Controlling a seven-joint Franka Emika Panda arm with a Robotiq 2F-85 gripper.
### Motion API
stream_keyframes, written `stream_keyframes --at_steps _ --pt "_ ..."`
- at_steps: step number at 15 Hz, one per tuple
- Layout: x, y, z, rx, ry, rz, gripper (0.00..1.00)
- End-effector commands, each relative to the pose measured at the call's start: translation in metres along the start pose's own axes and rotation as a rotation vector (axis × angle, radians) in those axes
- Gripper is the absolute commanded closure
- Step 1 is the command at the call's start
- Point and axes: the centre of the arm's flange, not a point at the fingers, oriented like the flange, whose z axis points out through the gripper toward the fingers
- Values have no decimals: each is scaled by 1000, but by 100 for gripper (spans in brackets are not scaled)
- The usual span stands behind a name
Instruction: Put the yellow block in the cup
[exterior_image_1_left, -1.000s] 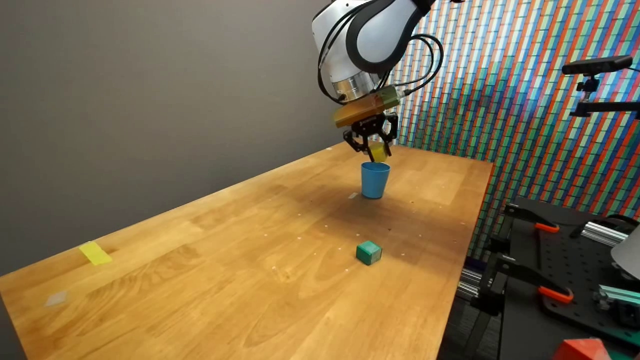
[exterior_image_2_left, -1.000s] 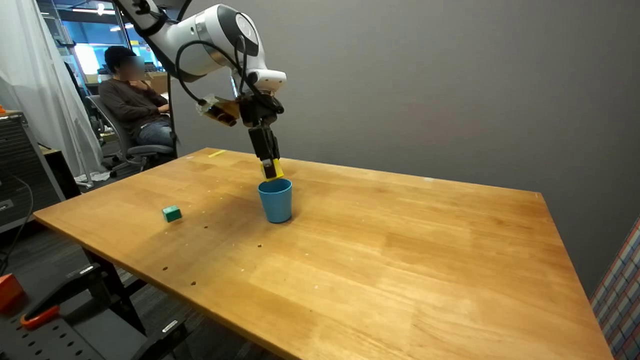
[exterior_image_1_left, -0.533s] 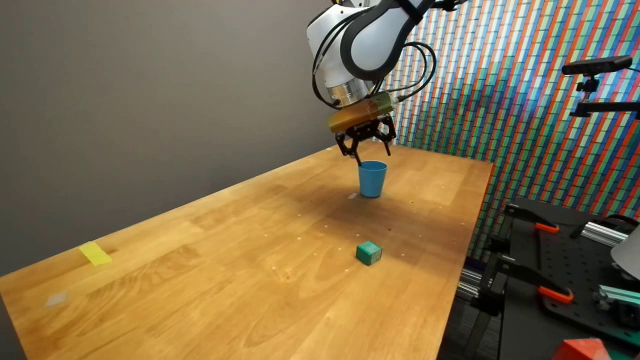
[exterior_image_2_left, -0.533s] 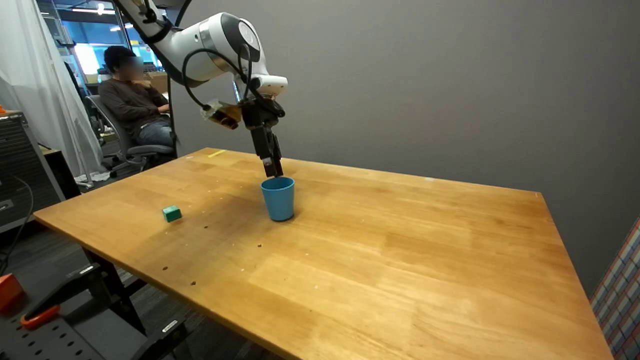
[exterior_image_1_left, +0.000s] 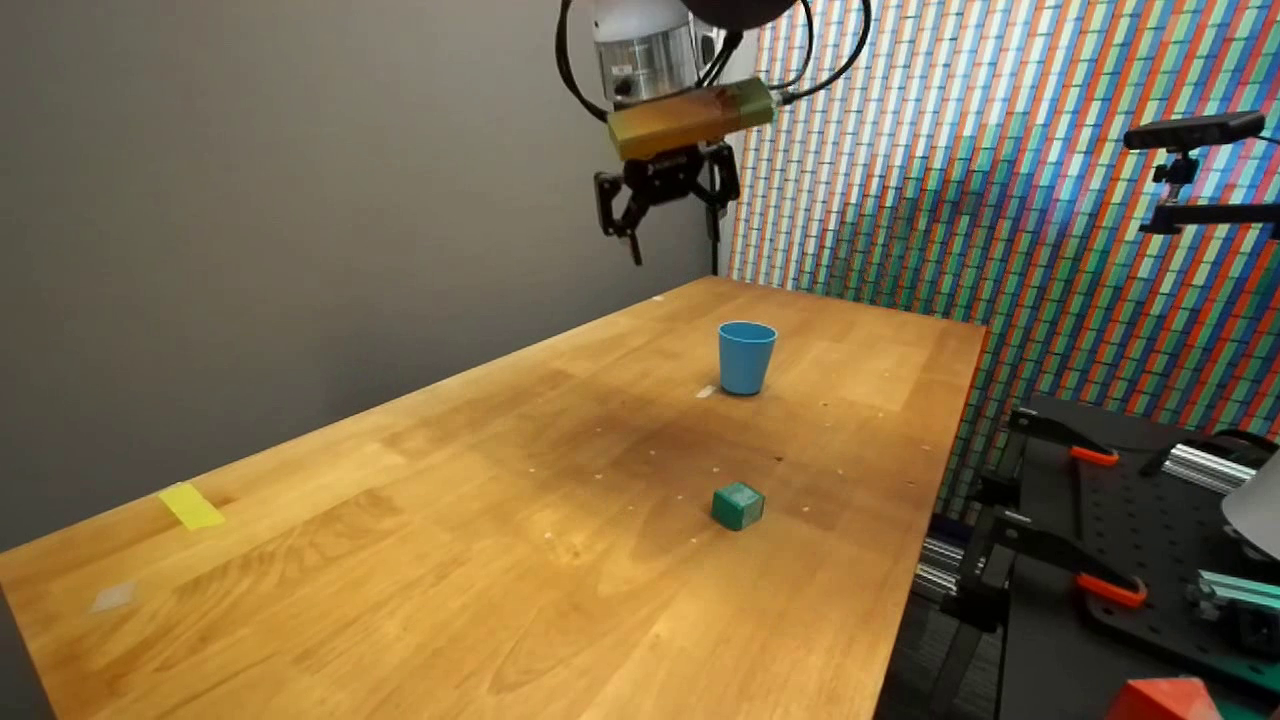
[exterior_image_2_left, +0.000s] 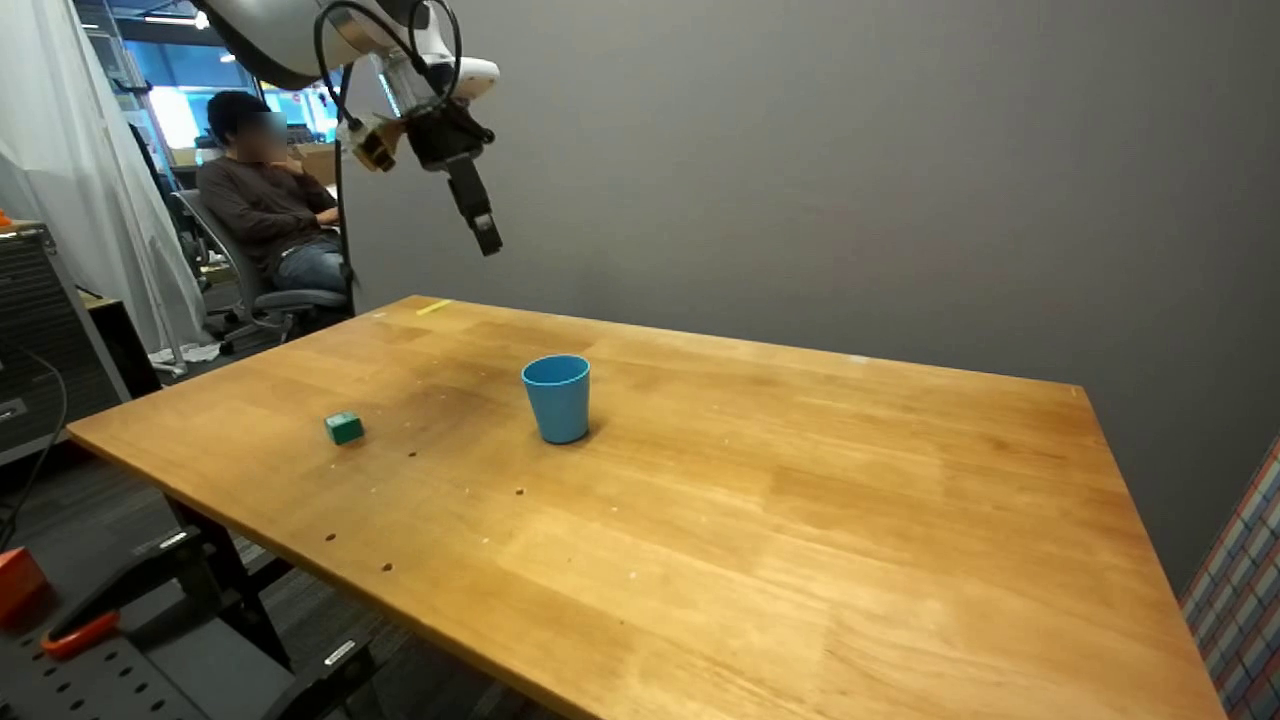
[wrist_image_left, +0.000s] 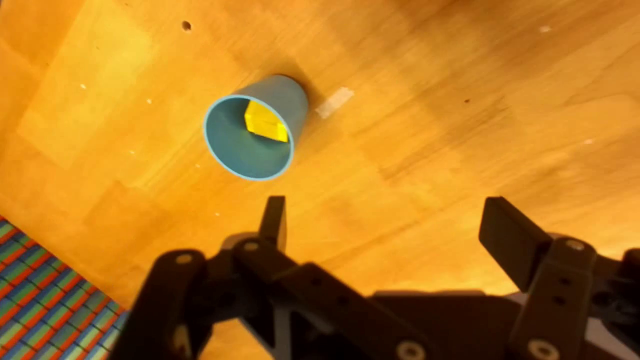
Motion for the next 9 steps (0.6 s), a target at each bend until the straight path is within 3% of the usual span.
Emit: stream_keyframes --at_steps 1,5,6,9 --pt "-2 6 -74 131 45 -151 0" --pt "-4 19 -127 277 70 -296 0" --pt "-8 3 -109 204 78 -230 0" --pt "-6 10 -125 241 82 -274 0"
